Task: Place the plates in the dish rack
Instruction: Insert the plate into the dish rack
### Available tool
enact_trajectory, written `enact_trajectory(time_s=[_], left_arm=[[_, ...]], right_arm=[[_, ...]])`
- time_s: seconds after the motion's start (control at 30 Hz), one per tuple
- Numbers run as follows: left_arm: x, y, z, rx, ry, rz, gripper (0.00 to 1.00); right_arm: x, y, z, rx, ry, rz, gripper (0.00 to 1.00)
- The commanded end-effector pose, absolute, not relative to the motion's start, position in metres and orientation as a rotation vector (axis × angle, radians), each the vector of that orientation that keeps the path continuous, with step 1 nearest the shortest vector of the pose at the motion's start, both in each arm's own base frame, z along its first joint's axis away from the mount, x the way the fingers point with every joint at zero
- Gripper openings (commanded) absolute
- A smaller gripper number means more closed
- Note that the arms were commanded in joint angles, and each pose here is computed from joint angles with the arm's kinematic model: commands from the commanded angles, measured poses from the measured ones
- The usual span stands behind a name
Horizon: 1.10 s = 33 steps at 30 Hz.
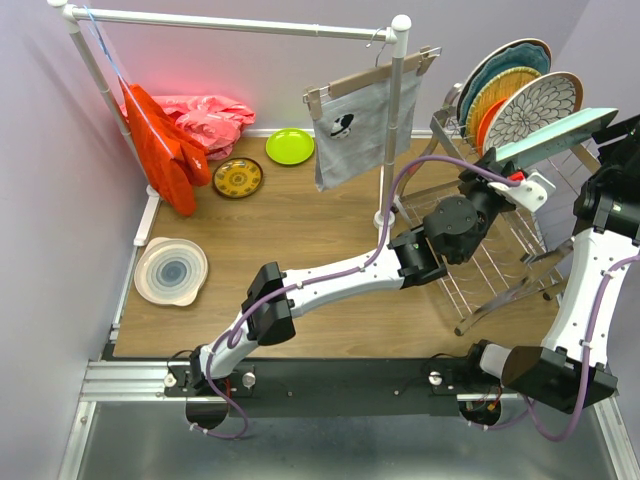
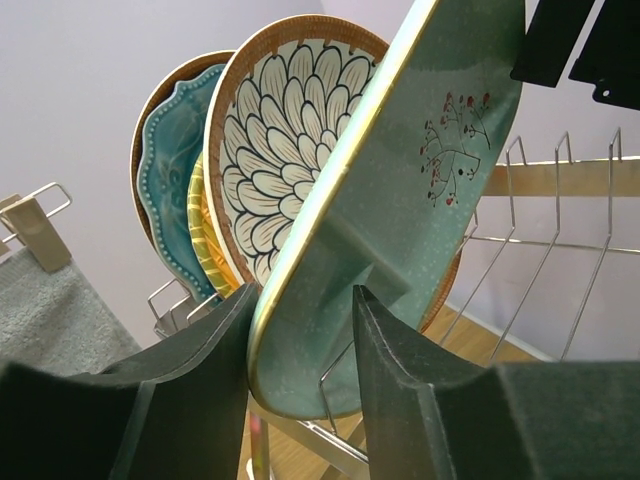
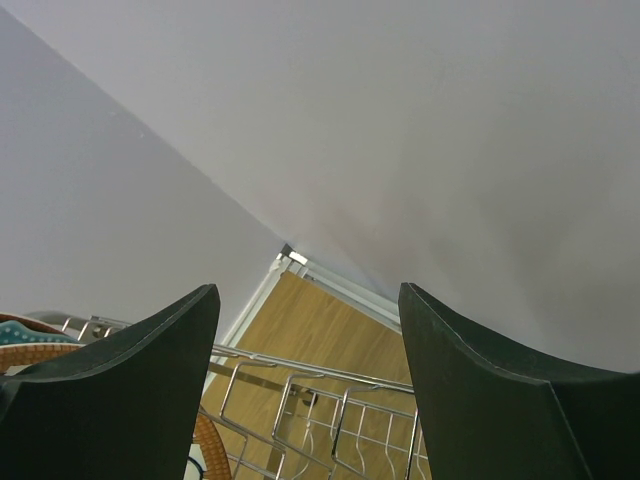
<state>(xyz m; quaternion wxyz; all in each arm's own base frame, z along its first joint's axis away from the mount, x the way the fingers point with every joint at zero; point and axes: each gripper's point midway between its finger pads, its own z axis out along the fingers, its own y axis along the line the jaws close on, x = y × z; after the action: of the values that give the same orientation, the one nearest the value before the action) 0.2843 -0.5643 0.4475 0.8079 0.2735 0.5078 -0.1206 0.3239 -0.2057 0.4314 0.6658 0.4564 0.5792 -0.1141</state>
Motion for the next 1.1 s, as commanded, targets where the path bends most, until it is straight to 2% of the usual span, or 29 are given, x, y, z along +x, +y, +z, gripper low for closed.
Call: enact_trajectory(time_s=[0.0, 0.33, 0.47, 1.07], left_arm=[[0.2520, -0.5931, 0.4156, 0.683, 1.109, -0.304, 0.51], [0.2523, -0.5928, 0.4136, 0.685, 1.113, -0.300, 0.56], [0.2524, -0.5932, 0.4115, 0.688, 1.116, -0.299, 0.62], [0.2524, -0.5933, 0.4098, 0.686, 1.121, -0.304, 0.63]], right_arm=[[0.3345, -0.1975, 0.4191, 1.027, 1.344, -0.192, 0.81], [0.3377, -0.1980, 0.4127, 1.029, 1.357, -0.190, 0.81], [0.3379, -0.1972, 0.4125, 1.028, 1.358, -0.185, 0.81], [0.3390, -0.1972, 0.4109, 1.016, 1.365, -0.189, 0.81]])
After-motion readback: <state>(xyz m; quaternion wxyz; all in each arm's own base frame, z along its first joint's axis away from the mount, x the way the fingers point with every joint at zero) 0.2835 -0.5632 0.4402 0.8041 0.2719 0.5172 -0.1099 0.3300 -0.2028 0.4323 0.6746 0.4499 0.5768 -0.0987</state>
